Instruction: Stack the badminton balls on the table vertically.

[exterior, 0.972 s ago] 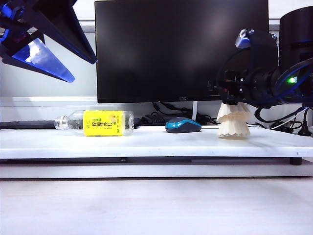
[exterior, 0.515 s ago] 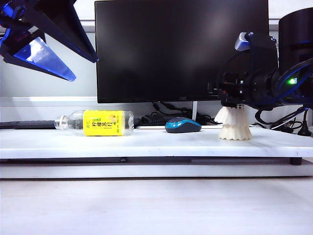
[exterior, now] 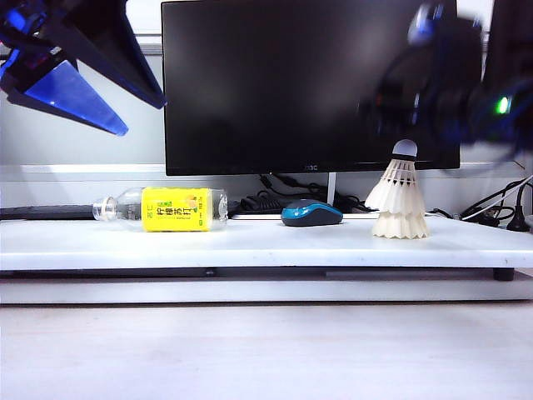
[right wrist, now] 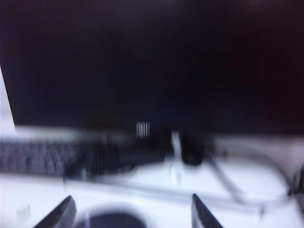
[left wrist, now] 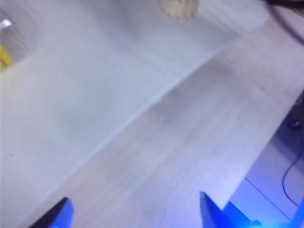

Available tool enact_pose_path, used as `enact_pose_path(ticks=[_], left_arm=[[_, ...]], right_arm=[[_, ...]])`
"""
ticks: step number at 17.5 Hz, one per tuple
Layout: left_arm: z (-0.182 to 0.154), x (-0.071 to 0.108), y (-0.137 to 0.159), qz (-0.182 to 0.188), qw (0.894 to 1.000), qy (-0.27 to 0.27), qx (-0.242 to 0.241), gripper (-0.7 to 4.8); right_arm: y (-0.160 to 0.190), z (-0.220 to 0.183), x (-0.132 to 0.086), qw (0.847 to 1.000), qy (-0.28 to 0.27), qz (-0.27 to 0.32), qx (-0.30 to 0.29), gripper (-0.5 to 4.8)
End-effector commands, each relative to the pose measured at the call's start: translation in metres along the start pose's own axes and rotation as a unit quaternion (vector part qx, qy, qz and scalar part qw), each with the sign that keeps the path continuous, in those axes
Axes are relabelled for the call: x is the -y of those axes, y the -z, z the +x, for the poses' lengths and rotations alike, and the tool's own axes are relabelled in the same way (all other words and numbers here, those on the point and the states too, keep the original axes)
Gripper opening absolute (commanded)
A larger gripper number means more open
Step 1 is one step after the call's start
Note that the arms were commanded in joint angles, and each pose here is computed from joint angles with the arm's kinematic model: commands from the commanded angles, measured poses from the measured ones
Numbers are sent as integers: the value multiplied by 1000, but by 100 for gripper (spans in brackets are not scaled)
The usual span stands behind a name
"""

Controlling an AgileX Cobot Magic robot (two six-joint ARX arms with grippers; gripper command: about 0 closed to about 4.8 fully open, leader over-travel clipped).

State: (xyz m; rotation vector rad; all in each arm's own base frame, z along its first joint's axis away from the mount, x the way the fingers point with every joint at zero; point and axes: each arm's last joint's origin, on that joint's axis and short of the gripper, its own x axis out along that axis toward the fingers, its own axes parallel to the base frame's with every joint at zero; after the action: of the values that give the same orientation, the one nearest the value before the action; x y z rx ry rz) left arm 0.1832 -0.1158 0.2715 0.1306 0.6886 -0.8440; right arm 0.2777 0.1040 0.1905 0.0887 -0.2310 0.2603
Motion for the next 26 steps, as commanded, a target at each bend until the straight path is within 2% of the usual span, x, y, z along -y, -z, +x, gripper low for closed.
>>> enact_pose_path(ticks=[1,3,4,5,6,7,8,9,10,12,13,14,16,18,20,22,25,26], left_arm=[[-7,1,-9,13,999,-17,48,376],[-17,4,-15,17,995,-19,92,375],[-31,9,-20,29,990,-27,133,372],[-44,12,-21,37,986,-34,160,372],[-59,18,-22,47,979,-37,193,368],[-73,22,-21,55,973,-40,219,340],[-84,26,-19,61,968,-43,238,292],[-107,35,-13,72,959,-45,272,168],[-118,39,-9,77,953,-46,288,125],[-146,48,5,82,938,-77,329,96],[-156,51,11,80,931,-92,343,57],[-165,53,20,75,927,-109,351,43],[-172,55,31,66,928,-134,342,43],[-170,55,40,59,940,-135,308,43],[-167,54,45,53,947,-138,284,43],[-164,53,49,44,952,-146,264,43],[-155,49,55,35,959,-156,235,43],[-150,48,57,33,961,-156,228,43]], right_arm=[[-47,-6,-1,996,1,-16,88,310],[-83,-17,0,990,12,-14,138,309],[-111,-31,2,988,16,-12,151,305],[-129,-43,3,989,18,-14,146,301],[-147,-61,5,992,28,-16,126,254],[-161,-79,7,994,40,-20,95,211],[-171,-96,9,996,44,-24,68,197],[-181,-124,11,998,44,-28,38,197],[-184,-140,13,998,44,-30,26,197],[-184,-180,17,998,44,-35,-4,117],[-182,-193,19,998,44,-38,-17,113],[-179,-206,20,998,44,-46,-27,113],[-174,-220,21,997,34,-49,-48,113],[-167,-226,22,995,32,-53,-76,112],[-163,-227,21,994,10,-54,-96,112],[-161,-228,20,993,-11,-49,-109,112],[-155,-229,20,990,-10,-40,-137,111],[-151,-228,20,989,-13,-34,-145,93]])
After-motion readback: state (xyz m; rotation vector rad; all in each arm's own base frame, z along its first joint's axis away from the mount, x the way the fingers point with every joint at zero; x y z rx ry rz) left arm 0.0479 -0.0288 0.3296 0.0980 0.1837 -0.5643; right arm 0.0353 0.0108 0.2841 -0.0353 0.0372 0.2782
